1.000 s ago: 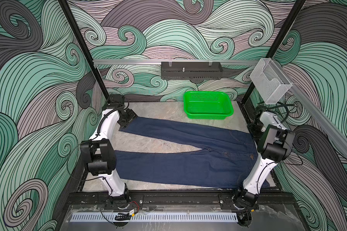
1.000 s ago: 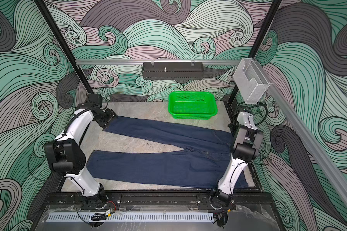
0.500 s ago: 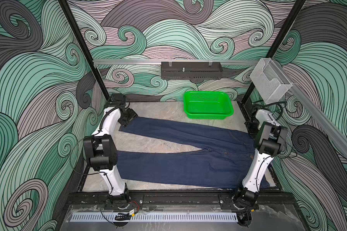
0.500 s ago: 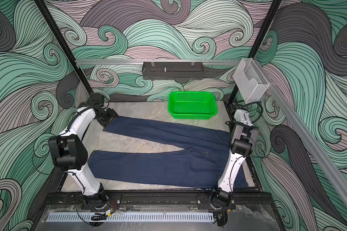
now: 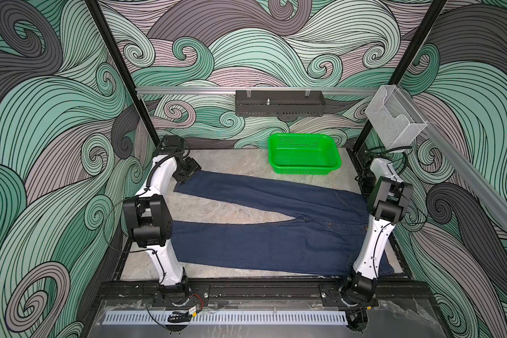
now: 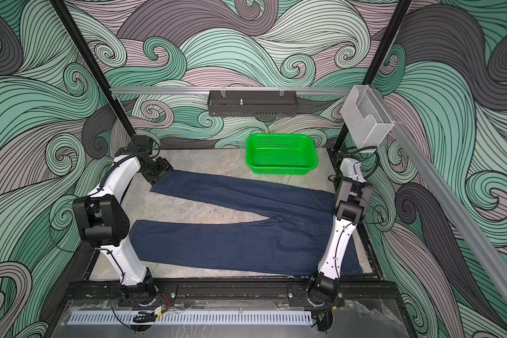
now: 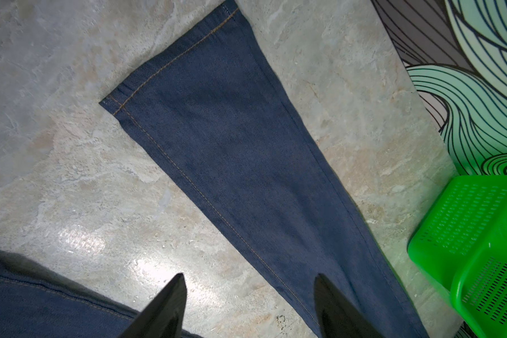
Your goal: Fold and stack the trousers
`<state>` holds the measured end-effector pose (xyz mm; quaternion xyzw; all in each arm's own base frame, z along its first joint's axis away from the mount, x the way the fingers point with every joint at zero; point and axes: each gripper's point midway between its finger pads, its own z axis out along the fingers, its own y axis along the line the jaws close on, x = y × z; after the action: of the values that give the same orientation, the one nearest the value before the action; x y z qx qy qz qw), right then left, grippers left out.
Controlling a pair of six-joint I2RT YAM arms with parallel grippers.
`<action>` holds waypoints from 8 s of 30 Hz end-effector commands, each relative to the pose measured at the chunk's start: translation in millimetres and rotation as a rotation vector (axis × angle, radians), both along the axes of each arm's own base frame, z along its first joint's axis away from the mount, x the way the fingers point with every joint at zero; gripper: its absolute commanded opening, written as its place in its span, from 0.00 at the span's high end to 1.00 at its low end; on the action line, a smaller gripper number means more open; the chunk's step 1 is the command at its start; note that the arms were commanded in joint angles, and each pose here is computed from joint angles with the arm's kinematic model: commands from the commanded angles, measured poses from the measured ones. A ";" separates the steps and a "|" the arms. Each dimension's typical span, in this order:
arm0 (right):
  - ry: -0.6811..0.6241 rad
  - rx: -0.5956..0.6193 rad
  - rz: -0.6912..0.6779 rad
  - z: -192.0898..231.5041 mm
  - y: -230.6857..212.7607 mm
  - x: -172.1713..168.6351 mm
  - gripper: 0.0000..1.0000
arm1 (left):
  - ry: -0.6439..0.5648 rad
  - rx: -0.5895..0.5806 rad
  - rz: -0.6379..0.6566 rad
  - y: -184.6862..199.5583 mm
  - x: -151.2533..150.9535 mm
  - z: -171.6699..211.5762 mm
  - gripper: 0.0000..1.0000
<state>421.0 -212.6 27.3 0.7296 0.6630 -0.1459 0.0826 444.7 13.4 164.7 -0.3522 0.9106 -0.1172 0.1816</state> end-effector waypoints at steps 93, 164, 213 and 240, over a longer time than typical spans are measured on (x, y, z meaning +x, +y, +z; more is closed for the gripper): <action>-0.157 0.048 0.379 83.2 72.1 -89.4 0.87 | 0.191 -0.050 0.258 127.3 85.9 -108.9 0.25; -0.498 0.094 0.368 143.9 62.1 3.3 0.94 | -0.244 -0.164 0.309 156.2 143.0 16.6 1.00; -0.505 0.285 0.399 96.6 49.1 -12.2 1.00 | -0.182 -0.345 0.338 158.0 15.1 27.1 1.00; -0.545 0.321 0.354 98.7 46.4 -76.7 1.00 | -0.205 -0.373 0.372 151.1 -64.7 32.5 1.00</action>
<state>349.0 -160.2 117.1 0.6235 0.7476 0.1762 0.1459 385.8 159.8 181.6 -0.5385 0.7698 -0.2830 0.1931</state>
